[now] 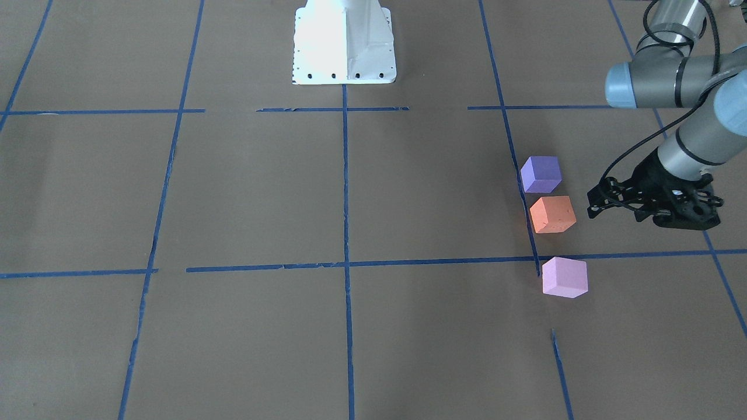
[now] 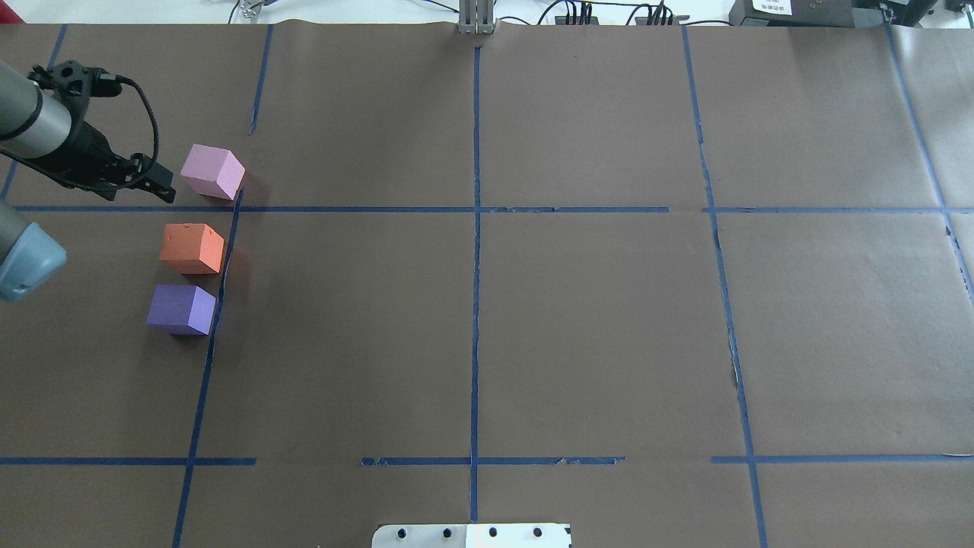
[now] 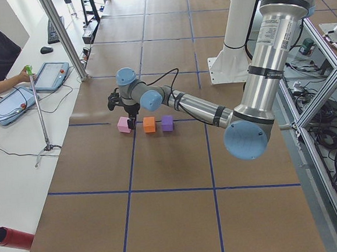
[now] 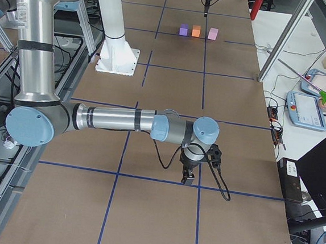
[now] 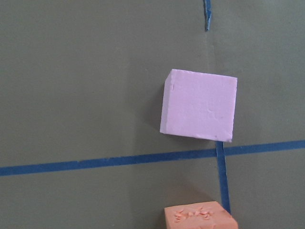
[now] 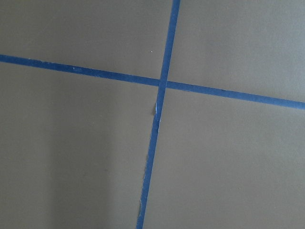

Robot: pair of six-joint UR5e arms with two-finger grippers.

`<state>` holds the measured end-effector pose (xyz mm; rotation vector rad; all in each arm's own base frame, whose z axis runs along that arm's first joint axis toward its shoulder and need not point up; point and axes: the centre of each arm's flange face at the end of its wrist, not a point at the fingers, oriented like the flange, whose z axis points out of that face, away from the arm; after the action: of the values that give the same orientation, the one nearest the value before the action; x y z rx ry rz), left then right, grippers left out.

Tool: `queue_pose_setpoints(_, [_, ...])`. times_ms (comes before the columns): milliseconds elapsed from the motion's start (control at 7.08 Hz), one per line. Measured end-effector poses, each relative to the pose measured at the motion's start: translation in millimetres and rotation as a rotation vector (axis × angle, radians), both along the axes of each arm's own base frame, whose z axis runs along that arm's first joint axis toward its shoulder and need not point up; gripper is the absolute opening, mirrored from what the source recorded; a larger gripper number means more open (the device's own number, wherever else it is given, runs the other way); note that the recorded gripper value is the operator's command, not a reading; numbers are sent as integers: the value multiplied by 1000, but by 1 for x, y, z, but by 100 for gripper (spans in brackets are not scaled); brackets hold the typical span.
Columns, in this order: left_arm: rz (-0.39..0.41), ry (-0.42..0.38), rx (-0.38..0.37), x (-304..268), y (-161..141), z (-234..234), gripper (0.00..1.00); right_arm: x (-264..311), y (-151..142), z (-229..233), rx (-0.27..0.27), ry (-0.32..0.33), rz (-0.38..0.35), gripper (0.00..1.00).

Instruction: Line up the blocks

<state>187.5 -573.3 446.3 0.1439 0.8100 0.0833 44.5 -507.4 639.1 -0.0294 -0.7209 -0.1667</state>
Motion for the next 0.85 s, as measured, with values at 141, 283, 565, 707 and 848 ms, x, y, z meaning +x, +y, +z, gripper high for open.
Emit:
queue_pose_setpoints(141, [24, -35, 45, -40, -7, 0, 100, 0, 0, 0, 0, 0, 0, 100])
queue_pose_setpoints(283, [52, -68, 94, -80, -15, 13, 100, 0, 0, 0, 0, 0, 0, 100])
queue_pose_setpoints(565, [127, -136, 151, -171, -28, 89, 100, 0, 0, 0, 0, 0, 0, 100])
queue_pose_setpoints(707, [151, -155, 169, -213, -18, 137, 100, 0, 0, 0, -1, 0, 0, 100])
queue_pose_setpoints(848, [152, -163, 183, -239, 6, 178, 100, 0, 0, 0, -1, 0, 0, 100])
